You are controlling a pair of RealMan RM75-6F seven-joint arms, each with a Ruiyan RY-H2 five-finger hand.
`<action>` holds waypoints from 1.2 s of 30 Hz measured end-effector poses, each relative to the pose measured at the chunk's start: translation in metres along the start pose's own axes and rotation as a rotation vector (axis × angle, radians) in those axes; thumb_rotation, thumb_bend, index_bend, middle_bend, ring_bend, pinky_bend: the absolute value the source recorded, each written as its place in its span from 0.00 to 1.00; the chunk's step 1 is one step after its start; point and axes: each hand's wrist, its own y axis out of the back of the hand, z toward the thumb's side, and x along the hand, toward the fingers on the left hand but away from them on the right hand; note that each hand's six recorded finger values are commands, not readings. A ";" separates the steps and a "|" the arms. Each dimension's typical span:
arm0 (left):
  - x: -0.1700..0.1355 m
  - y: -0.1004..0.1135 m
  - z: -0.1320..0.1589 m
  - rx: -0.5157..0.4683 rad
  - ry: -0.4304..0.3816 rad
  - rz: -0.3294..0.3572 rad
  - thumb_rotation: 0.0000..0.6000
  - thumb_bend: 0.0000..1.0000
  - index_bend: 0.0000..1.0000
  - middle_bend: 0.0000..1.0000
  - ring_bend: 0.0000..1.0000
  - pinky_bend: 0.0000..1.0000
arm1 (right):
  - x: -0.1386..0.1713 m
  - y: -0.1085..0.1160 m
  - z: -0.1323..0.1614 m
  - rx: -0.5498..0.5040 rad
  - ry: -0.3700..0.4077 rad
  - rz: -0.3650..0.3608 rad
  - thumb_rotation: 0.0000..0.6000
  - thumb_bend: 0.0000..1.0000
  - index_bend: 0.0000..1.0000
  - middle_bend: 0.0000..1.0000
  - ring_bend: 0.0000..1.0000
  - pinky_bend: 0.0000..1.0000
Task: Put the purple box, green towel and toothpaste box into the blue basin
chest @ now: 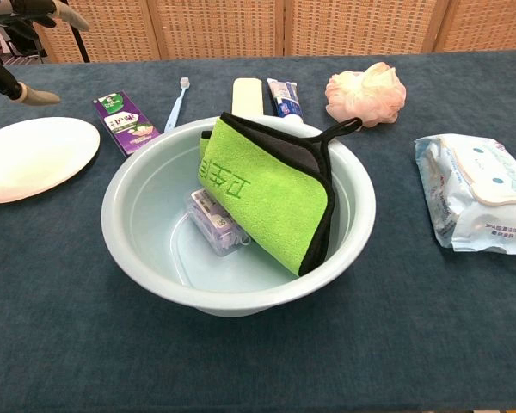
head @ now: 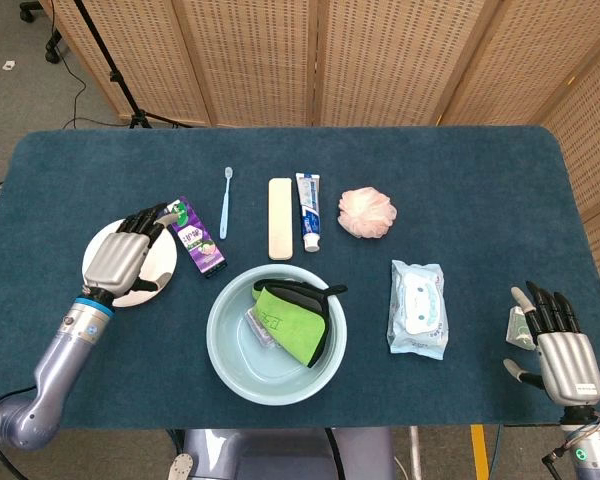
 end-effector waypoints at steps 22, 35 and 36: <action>0.050 -0.012 -0.011 0.284 0.082 -0.168 1.00 0.30 0.00 0.00 0.00 0.11 | -0.006 -0.006 -0.008 -0.012 -0.030 0.021 1.00 0.09 0.00 0.00 0.00 0.00; 0.096 -0.046 -0.011 0.336 0.131 -0.228 1.00 0.32 0.00 0.00 0.00 0.11 | -0.010 -0.010 -0.016 -0.030 -0.049 0.037 1.00 0.09 0.00 0.00 0.00 0.00; 0.099 -0.049 -0.010 0.338 0.131 -0.231 1.00 0.32 0.00 0.00 0.00 0.11 | -0.010 -0.010 -0.016 -0.031 -0.051 0.038 1.00 0.09 0.00 0.00 0.00 0.00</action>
